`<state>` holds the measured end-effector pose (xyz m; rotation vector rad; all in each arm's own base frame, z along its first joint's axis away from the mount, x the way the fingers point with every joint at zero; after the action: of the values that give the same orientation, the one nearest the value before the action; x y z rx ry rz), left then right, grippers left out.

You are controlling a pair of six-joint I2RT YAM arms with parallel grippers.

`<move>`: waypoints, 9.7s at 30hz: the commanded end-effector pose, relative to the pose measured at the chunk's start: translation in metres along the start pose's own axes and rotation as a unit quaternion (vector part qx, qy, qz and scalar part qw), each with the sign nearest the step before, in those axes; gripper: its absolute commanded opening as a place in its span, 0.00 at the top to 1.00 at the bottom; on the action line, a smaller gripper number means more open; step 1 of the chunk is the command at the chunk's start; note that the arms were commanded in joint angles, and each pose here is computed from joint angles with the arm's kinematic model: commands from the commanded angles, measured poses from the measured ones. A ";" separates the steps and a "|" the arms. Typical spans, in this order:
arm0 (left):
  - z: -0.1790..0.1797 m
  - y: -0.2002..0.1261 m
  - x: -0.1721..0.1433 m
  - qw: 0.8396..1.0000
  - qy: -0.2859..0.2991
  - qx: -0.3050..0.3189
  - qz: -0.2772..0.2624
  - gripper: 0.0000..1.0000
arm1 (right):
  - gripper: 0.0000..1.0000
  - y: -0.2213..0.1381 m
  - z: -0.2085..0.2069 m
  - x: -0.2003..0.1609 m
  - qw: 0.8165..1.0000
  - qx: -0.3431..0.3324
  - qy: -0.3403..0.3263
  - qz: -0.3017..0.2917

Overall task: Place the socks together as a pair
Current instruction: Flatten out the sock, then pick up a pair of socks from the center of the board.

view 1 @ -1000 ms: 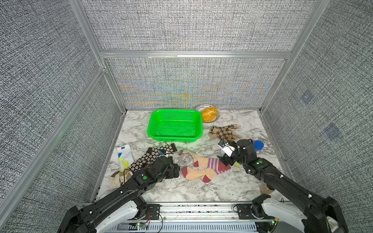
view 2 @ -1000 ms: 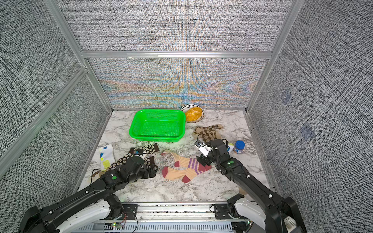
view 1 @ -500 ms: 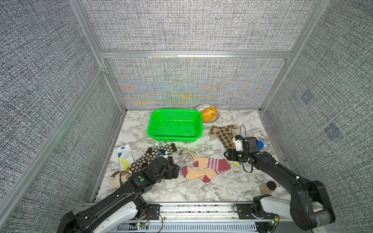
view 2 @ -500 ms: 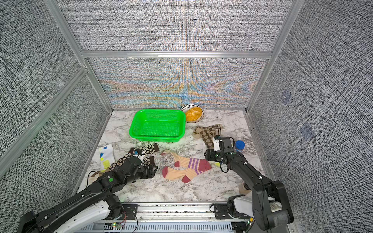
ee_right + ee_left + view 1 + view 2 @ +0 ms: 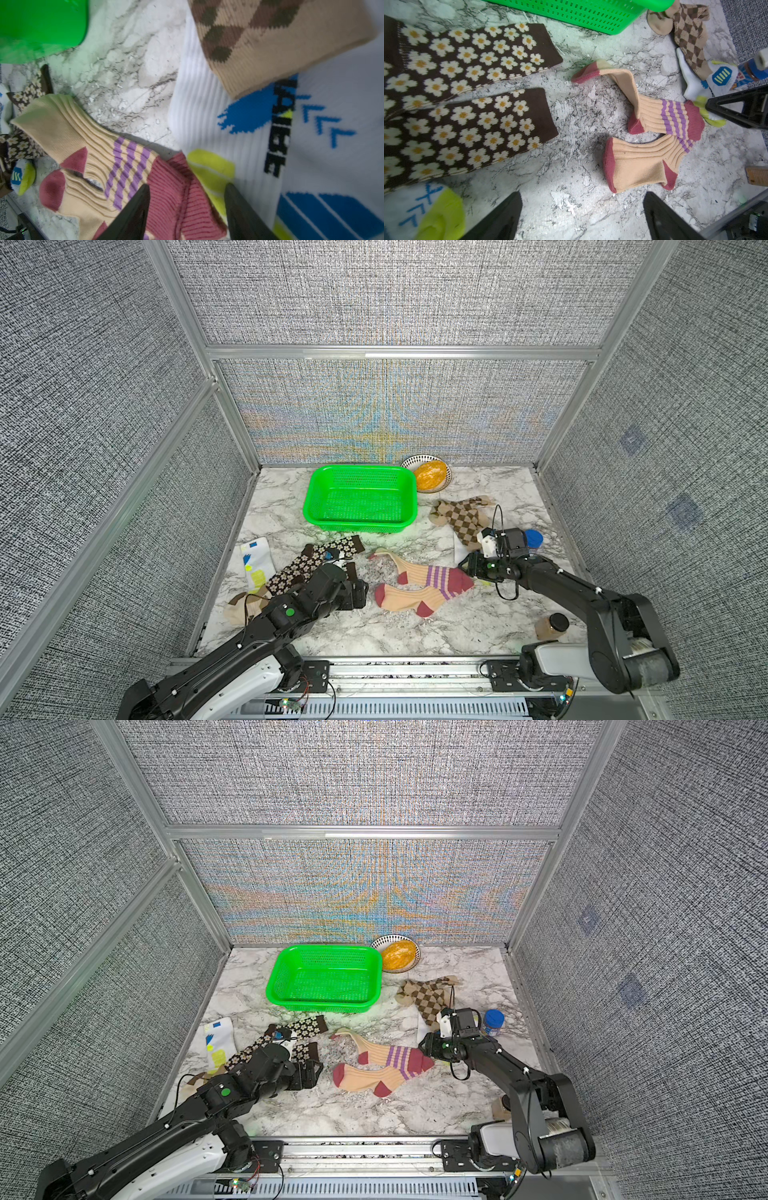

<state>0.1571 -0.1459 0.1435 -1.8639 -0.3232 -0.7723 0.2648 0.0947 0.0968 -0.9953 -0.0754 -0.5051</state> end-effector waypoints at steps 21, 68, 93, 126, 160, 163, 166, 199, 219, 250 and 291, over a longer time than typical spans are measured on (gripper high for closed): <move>0.005 -0.008 0.000 1.000 0.005 0.014 -0.006 0.06 | 0.48 0.020 0.006 -0.028 1.000 -0.004 0.016 0.023; -0.014 0.048 0.031 0.999 -0.027 0.042 0.016 0.03 | 0.93 0.016 0.011 -0.009 0.997 -0.045 -0.053 0.036; 0.001 0.157 0.047 0.978 -0.041 0.197 0.051 0.33 | 0.58 0.012 0.010 -0.016 0.998 -0.015 -0.043 0.032; -0.035 0.130 0.057 0.993 -0.009 0.116 0.026 0.96 | 0.70 0.017 0.008 -0.021 0.999 -0.004 -0.029 0.045; -0.115 0.016 0.021 0.999 0.019 -0.041 0.009 0.95 | 1.00 -0.065 0.066 0.019 0.994 0.006 -0.105 -0.003; -0.120 0.027 0.004 0.999 0.024 -0.034 0.028 0.95 | 1.00 -0.062 0.063 0.019 0.994 -0.001 -0.108 0.001; -0.119 0.034 -0.006 0.999 0.032 -0.015 0.030 0.95 | 1.00 -0.052 0.057 0.017 0.994 -0.002 -0.106 0.012; -0.097 0.065 -0.024 0.994 0.070 0.077 0.031 0.95 | 1.00 0.014 0.017 0.018 0.993 -0.055 -0.085 0.057; -0.072 0.034 -0.035 0.997 0.001 0.067 0.038 0.12 | 0.44 -0.008 0.019 0.002 0.996 -0.025 -0.079 0.042; -0.041 0.074 -0.042 0.989 -0.026 0.135 0.058 0.93 | 0.41 -0.005 0.019 -0.022 0.997 0.009 -0.052 0.057; -0.068 0.021 0.032 0.993 0.070 0.095 0.013 0.93 | 1.00 -0.021 0.101 -0.019 0.992 0.087 -0.097 0.007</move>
<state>0.1645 -0.2259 0.1478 -1.6689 -0.2908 -0.7652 0.2578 0.1705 0.1455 -0.9125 -0.2803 -0.3834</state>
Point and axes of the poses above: each gripper's point midway between its finger pads, its own y axis out along the fingers, its own z axis along the line the jaws close on, x = y × z, the point moved 5 cm from there along -y, back along the fingers, and after that the axes turned 13 degrees about y, right-handed, at the moved point
